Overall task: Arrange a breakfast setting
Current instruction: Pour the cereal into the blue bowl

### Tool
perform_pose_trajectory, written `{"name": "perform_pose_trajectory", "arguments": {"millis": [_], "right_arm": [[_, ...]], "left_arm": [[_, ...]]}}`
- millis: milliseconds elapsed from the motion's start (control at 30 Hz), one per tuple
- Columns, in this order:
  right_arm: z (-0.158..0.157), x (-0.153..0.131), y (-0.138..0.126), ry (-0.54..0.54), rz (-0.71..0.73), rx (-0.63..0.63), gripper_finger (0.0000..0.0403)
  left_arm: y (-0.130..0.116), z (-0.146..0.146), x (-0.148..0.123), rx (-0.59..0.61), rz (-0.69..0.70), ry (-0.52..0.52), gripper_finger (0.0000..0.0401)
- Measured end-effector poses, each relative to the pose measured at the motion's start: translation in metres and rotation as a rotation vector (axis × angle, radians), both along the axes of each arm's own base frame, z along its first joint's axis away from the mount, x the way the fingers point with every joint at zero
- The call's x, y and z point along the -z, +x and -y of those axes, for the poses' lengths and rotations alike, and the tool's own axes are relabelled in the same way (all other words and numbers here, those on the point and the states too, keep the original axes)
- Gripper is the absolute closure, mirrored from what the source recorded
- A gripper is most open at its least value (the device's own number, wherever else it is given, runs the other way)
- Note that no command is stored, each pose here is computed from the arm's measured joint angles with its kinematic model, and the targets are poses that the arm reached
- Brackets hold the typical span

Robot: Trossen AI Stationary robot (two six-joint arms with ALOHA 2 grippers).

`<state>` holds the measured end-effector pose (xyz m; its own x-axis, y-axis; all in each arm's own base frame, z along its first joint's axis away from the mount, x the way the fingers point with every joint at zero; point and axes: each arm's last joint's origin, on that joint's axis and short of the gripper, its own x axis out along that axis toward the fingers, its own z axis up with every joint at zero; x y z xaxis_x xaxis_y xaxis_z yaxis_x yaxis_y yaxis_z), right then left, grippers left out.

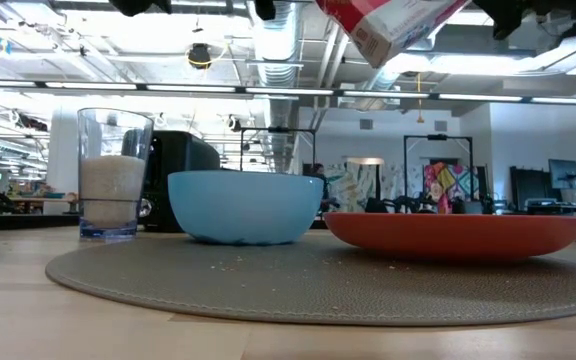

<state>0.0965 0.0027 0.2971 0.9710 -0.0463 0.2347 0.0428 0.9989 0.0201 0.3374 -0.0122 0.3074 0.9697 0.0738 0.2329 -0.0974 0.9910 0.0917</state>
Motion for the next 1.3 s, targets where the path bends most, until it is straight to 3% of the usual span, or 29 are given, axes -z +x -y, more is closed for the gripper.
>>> {"name": "perform_pose_trajectory", "arguments": {"millis": [300, 733, 933, 1067, 1300], "right_arm": [[0.001, -0.017, -0.007, -0.020, -0.017, 0.023, 0.0116], [0.001, -0.017, -0.004, -0.021, -0.045, 0.021, 0.0114], [0.002, -0.041, -0.016, -0.003, 0.051, 0.043, 0.0061], [0.003, -0.045, -0.017, -0.032, 0.012, 0.066, 0.0024], [0.002, -0.047, -0.018, -0.035, 0.014, 0.045, 0.0011]], "left_arm": [[0.000, 0.002, 0.001, 0.016, -0.014, -0.003, 0.0371], [0.000, 0.002, 0.000, 0.011, 0.003, 0.006, 0.0373], [0.000, 0.003, 0.007, 0.017, -0.049, 0.004, 0.0373], [0.001, 0.003, 0.011, 0.025, -0.069, 0.007, 0.0373], [0.003, -0.011, 0.012, -0.080, -0.087, -0.031, 0.0374]]}}
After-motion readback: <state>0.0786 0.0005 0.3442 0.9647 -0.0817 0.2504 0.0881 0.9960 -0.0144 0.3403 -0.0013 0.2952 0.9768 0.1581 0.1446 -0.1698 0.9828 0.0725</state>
